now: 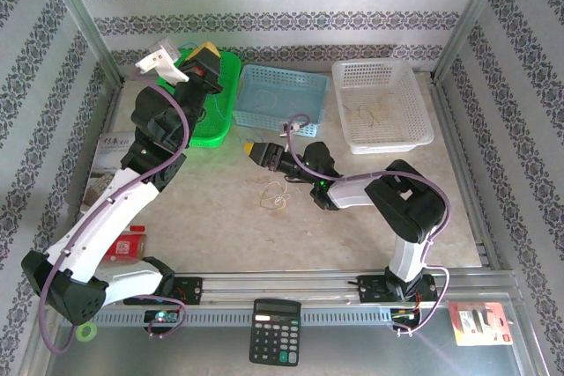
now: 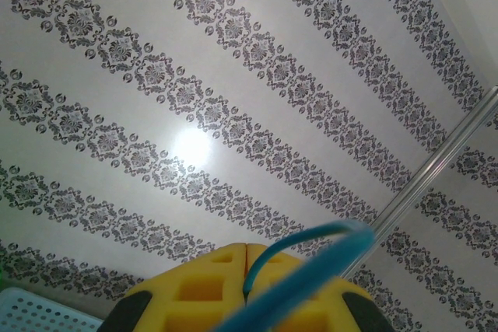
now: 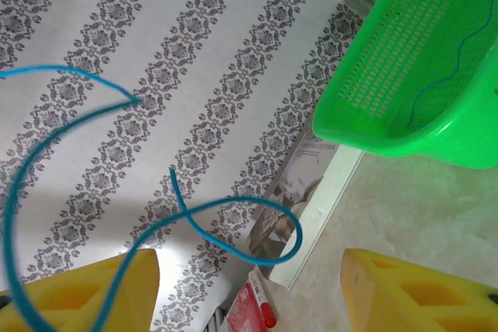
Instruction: Untangle the cables
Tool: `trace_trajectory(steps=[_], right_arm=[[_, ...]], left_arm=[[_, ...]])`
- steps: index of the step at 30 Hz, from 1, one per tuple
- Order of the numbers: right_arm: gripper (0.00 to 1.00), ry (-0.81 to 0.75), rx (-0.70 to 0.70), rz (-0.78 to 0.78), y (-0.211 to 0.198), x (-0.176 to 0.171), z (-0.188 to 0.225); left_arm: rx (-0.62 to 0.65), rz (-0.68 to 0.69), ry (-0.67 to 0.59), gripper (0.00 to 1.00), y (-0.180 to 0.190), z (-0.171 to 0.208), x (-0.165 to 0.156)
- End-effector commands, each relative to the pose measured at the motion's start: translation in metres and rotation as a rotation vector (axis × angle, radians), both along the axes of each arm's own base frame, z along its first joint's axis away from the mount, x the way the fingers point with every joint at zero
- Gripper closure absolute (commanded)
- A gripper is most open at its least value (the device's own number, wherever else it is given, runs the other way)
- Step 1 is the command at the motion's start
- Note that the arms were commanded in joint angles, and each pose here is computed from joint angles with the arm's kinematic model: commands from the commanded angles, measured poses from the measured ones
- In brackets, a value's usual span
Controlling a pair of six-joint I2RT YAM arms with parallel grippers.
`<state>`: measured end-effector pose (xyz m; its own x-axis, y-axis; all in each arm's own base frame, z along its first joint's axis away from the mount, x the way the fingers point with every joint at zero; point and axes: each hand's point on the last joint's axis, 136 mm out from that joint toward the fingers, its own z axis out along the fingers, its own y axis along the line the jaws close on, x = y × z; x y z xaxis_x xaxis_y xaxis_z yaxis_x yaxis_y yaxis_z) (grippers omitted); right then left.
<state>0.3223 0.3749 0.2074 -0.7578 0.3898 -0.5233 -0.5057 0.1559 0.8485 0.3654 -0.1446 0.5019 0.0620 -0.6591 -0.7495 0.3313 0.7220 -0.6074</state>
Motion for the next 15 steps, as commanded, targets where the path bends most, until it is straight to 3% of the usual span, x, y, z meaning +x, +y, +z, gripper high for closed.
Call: trace_trajectory(steps=[1,8,15], right_arm=[[0.37,-0.061,0.082,0.007,0.006,0.0,0.026],[0.45,-0.073,0.11,0.011,0.013,0.011,0.037],[0.97,-0.043,0.107,0.035,0.015,0.015,0.028]], left_arm=[[-0.043,-0.006,-0.049,1.0,0.0,0.013,-0.003],[-0.053,-0.018,-0.037,1.0,-0.002,0.007,-0.002],[-0.039,-0.004,-0.039,1.0,-0.001,0.006,-0.001]])
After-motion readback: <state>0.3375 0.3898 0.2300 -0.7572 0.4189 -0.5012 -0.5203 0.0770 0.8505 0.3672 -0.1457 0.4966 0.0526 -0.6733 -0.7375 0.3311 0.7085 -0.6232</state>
